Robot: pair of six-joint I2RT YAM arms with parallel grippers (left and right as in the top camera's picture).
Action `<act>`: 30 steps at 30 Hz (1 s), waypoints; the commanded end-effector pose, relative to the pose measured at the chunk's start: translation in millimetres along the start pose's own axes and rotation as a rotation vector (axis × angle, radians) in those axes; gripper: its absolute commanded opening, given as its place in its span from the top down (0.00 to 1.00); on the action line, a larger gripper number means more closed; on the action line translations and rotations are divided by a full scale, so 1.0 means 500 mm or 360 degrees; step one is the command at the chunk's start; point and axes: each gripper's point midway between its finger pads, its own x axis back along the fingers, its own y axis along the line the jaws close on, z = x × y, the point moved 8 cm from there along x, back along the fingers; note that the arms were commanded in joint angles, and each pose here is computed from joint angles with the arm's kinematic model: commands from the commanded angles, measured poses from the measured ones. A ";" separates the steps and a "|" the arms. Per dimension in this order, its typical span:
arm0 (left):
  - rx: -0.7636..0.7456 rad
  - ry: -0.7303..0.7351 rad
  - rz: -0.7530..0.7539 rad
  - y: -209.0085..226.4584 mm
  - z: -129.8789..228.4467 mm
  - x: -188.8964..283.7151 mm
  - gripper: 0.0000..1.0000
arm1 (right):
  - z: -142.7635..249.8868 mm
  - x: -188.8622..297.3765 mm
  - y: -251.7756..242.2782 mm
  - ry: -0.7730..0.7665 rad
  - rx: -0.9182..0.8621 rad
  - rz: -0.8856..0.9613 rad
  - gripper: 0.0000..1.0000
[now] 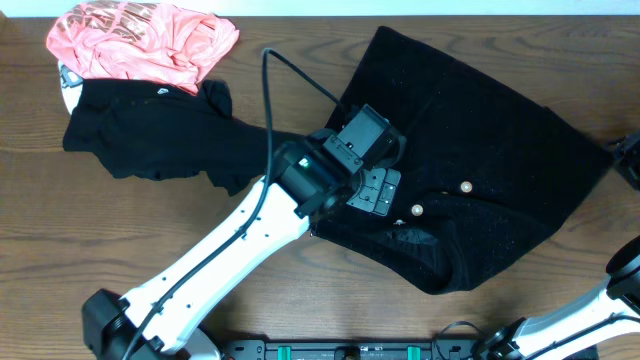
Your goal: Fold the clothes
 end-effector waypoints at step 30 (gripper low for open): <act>0.0095 0.0715 -0.0348 0.138 0.052 -0.246 0.94 | 0.138 0.243 0.279 -0.0083 0.0791 -0.0163 0.27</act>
